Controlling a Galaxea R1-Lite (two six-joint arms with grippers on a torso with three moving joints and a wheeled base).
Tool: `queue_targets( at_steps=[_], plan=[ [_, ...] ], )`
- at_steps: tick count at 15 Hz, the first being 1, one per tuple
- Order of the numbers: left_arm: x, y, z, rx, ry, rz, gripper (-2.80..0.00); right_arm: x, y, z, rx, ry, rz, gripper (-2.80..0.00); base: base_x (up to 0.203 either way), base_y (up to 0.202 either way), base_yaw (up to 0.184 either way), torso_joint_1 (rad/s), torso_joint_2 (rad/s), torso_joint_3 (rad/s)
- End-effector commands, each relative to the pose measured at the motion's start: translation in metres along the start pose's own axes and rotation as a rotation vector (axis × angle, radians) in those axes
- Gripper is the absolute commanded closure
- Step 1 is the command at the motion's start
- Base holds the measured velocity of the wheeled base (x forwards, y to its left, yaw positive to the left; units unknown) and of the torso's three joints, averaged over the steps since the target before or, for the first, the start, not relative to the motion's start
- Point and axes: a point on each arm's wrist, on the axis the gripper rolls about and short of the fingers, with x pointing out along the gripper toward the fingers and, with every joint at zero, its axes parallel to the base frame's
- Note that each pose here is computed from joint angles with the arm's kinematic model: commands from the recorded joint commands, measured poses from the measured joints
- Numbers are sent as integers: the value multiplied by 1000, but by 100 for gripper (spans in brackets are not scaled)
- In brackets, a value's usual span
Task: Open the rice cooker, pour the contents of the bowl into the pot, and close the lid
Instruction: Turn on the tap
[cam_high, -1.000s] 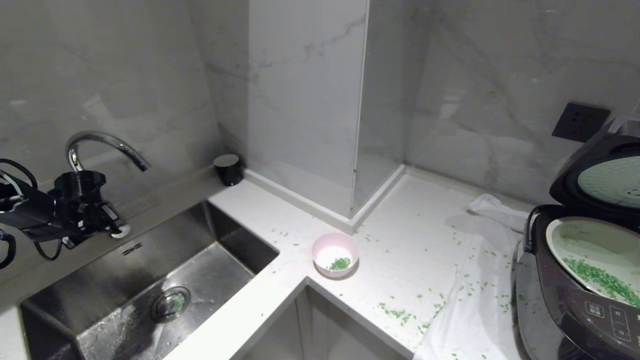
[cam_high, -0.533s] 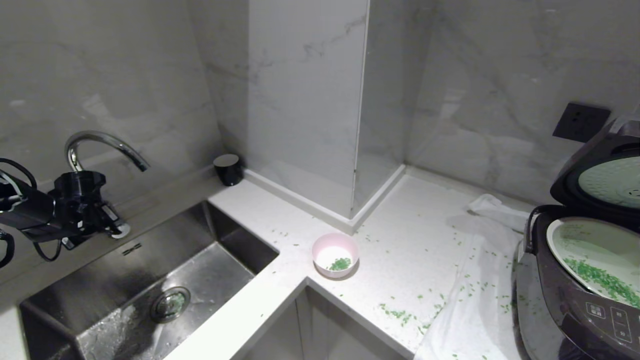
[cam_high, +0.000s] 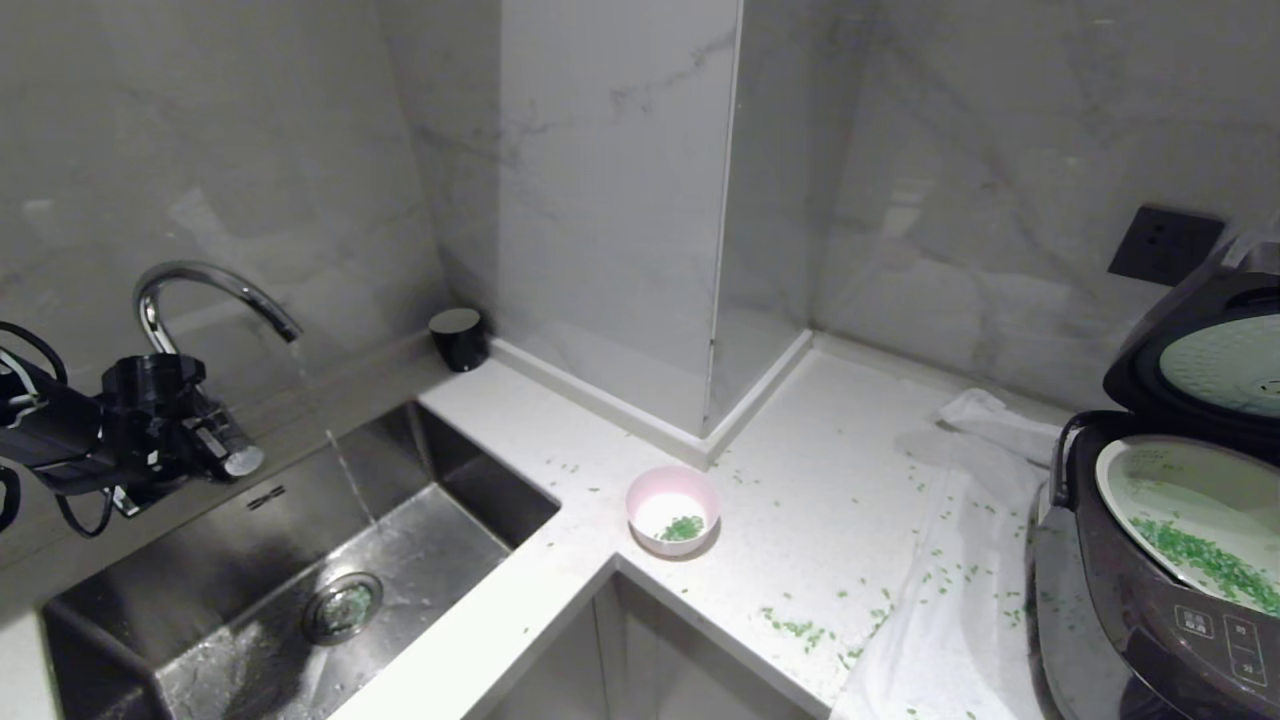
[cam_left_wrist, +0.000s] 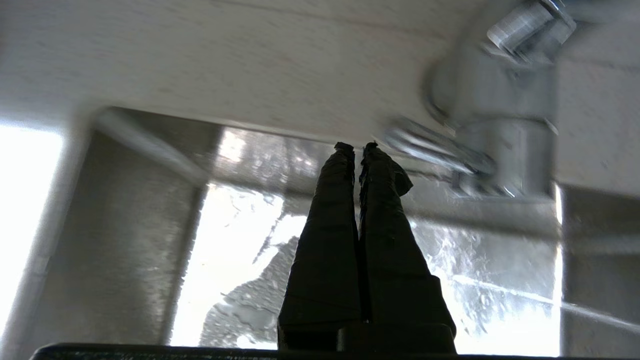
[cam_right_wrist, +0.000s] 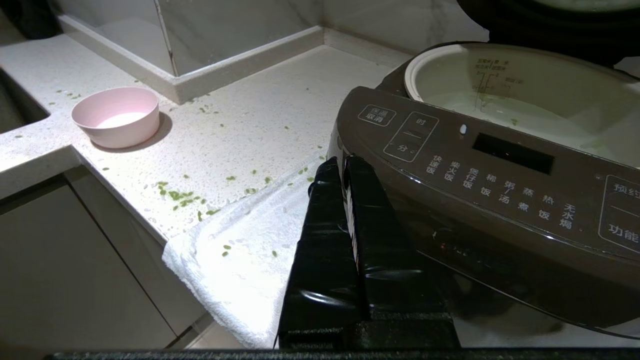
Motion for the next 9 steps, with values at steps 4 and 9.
queue_targets(
  at_steps=[4, 9],
  plan=[
    [-7, -1, 6, -18, -19, -14, 0, 0, 0, 0, -1, 2, 1, 0, 0, 0, 0, 0, 0, 0],
    [-58, 15, -5, 24, 70, -103, 0, 0, 0, 0, -1, 2, 1, 0, 0, 0, 0, 0, 0, 0]
  ],
)
